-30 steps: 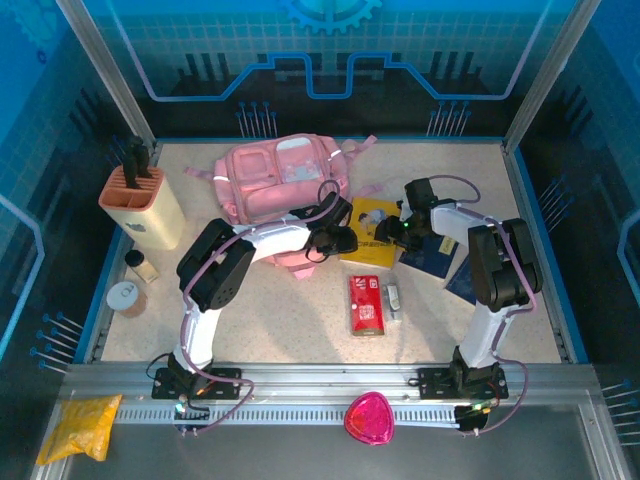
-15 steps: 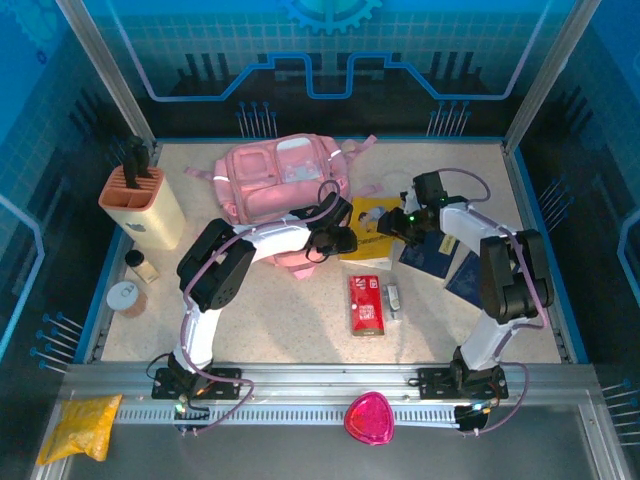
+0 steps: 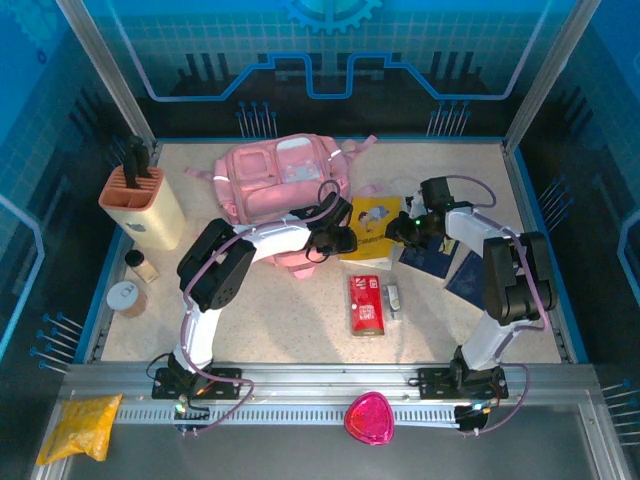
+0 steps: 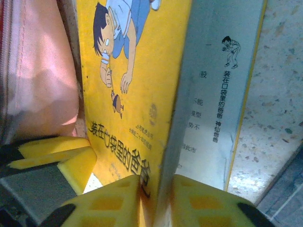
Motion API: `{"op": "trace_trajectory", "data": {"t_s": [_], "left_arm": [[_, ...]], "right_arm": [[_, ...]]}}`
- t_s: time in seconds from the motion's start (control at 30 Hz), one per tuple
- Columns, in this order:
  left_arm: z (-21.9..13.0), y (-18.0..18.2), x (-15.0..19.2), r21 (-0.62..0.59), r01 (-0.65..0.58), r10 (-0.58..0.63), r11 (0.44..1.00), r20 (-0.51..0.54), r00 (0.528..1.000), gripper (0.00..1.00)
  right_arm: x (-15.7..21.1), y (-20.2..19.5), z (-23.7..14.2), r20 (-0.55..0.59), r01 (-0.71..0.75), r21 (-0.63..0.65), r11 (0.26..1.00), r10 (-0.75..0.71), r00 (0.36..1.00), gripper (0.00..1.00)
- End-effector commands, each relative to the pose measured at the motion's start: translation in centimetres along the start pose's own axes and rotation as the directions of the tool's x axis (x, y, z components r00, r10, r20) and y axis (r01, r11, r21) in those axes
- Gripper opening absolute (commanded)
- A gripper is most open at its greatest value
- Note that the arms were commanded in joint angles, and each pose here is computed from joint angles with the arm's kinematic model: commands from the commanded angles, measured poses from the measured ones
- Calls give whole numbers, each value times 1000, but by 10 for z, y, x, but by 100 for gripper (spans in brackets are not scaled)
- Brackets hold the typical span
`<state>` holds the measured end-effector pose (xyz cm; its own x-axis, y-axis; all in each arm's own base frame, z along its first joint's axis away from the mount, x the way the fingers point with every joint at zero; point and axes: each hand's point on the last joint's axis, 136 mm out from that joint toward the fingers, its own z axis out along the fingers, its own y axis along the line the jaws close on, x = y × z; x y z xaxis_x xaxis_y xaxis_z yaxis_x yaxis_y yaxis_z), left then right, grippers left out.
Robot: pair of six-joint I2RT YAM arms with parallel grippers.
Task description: Pack books, pencil case, and school supplies into a backpack
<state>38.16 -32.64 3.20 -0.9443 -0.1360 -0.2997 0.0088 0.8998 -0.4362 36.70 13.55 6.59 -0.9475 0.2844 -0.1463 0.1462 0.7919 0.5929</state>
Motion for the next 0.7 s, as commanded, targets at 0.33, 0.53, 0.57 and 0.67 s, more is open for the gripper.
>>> {"op": "trace_trajectory", "data": {"t_s": [0.33,0.53,0.57,0.67], "left_arm": [[13,25,17,-77,8,-12,997,-53,999,33],[-21,-4,1,25,8,-8,1000,-6,1000,41],[-30,-8,-2,43,8,-9,999,11,1000,43],[-55,-17,-6,97,14,-18,995,45,999,49]], "right_arm": [[-1,19,-18,23,14,-97,995,-12,1000,1],[-5,31,-29,42,23,-140,990,-17,999,0],[-6,34,-33,55,30,-150,988,-22,998,0],[-10,45,-48,98,59,-175,983,-42,994,0]]}}
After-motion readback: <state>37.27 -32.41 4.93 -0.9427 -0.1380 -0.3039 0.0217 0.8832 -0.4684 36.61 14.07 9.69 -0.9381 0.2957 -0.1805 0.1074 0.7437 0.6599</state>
